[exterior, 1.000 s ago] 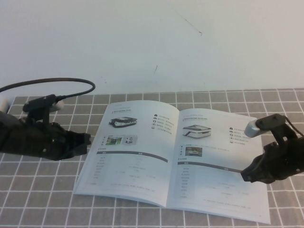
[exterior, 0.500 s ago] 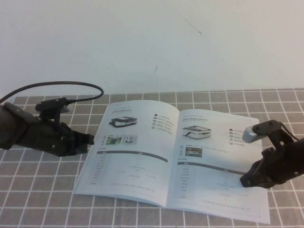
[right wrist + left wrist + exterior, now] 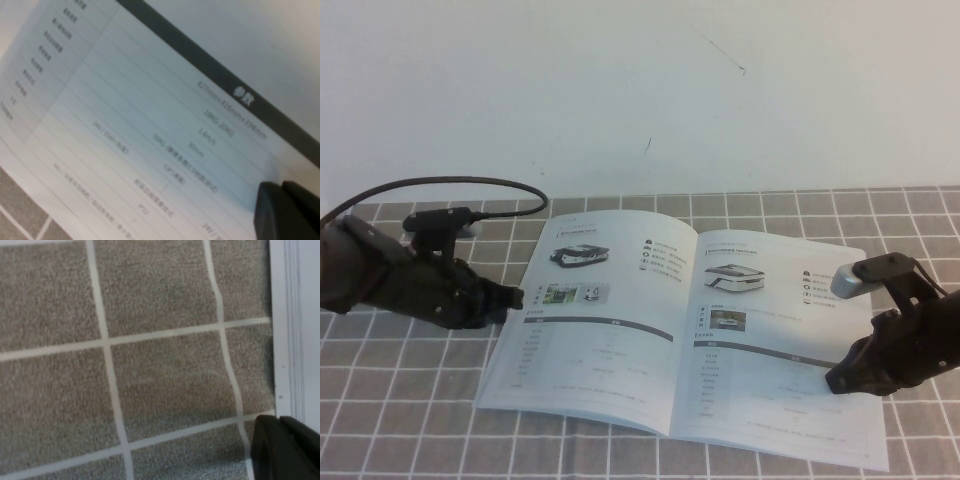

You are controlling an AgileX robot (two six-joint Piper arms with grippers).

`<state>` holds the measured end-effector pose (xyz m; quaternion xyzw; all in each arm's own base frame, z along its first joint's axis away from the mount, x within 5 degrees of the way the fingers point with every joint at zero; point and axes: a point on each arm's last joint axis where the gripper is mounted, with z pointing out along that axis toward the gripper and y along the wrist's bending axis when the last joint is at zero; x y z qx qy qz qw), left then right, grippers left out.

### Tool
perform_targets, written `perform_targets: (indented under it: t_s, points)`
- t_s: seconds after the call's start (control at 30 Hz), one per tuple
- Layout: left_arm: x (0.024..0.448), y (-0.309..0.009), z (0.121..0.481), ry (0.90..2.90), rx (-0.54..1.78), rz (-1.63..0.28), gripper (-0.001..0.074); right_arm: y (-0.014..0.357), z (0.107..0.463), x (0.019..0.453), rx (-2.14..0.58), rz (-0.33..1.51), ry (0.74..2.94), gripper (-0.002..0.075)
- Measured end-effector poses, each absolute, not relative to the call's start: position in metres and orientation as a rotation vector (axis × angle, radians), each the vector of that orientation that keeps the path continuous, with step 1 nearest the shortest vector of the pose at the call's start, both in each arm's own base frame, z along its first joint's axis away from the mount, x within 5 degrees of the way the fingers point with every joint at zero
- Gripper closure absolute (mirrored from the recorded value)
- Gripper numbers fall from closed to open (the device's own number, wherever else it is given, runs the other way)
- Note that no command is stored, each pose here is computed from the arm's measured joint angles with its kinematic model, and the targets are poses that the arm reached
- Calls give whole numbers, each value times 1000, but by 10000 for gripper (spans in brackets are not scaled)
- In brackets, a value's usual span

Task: Close book
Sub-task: 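Close the open booklet and leave it lying on the table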

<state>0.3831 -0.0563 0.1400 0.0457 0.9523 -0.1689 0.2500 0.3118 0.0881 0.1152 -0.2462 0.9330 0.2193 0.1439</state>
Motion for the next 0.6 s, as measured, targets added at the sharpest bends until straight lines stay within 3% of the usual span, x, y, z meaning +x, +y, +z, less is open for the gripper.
perform_targets:
  t_s: [0.33, 0.6]
  points:
    - [381, -86, 139, 2575, 258, -434, 738, 88, 115, 311, -716, 631, 2693, 729]
    - [372, -112, 139, 2610, 259, -577, 738, 88, 115, 311, -718, 630, 2693, 729]
